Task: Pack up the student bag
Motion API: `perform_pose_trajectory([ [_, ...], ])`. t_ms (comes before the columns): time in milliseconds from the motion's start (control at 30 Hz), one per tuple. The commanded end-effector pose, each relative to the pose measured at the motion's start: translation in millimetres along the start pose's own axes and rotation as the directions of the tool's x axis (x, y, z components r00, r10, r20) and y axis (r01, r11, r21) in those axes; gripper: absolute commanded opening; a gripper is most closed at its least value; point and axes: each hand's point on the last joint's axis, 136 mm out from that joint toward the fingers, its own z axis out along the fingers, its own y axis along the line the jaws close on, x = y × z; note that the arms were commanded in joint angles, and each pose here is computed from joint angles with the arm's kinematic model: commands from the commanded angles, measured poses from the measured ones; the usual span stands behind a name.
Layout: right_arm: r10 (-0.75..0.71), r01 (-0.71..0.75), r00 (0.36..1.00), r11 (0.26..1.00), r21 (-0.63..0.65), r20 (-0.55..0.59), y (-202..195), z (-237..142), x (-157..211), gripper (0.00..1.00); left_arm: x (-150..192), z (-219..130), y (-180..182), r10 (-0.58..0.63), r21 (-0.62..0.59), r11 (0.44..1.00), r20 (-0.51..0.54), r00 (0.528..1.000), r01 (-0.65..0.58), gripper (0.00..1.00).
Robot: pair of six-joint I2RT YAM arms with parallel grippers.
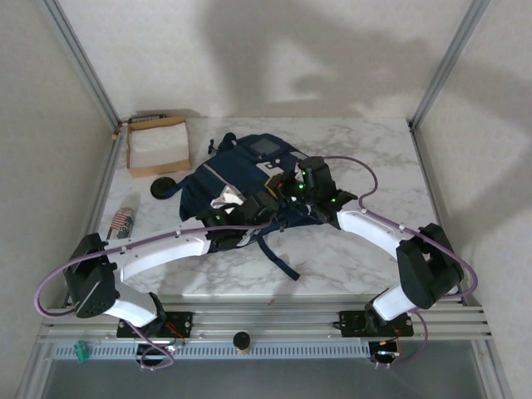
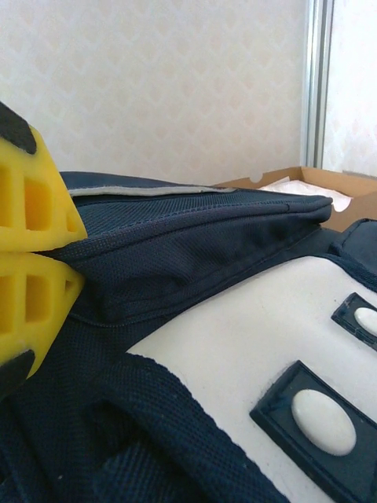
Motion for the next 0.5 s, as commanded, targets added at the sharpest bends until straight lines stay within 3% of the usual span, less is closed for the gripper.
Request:
perform_pose_trajectory([
  [0,-0.086,0.091,0.996,0.973,-0.210,0.032,65.2,-20.7,2.3,0.00,-25.5,0.7,8.1,-0.054,-0.019,0.998,0.102,0.993,0.056,0.45],
  [267,-0.090,0.095,0.995,0.973,-0.211,0.032,64.7,-20.2,6.0,0.00,-27.0,10.7,-6.8,-0.062,-0.007,0.998,0.091,0.994,0.062,0.44],
  [467,-0.102,0.111,0.993,0.973,-0.202,0.054,66.7,-24.2,3.2,0.00,-41.0,20.2,18.5,-0.054,-0.109,0.992,0.136,0.989,0.069,0.43],
])
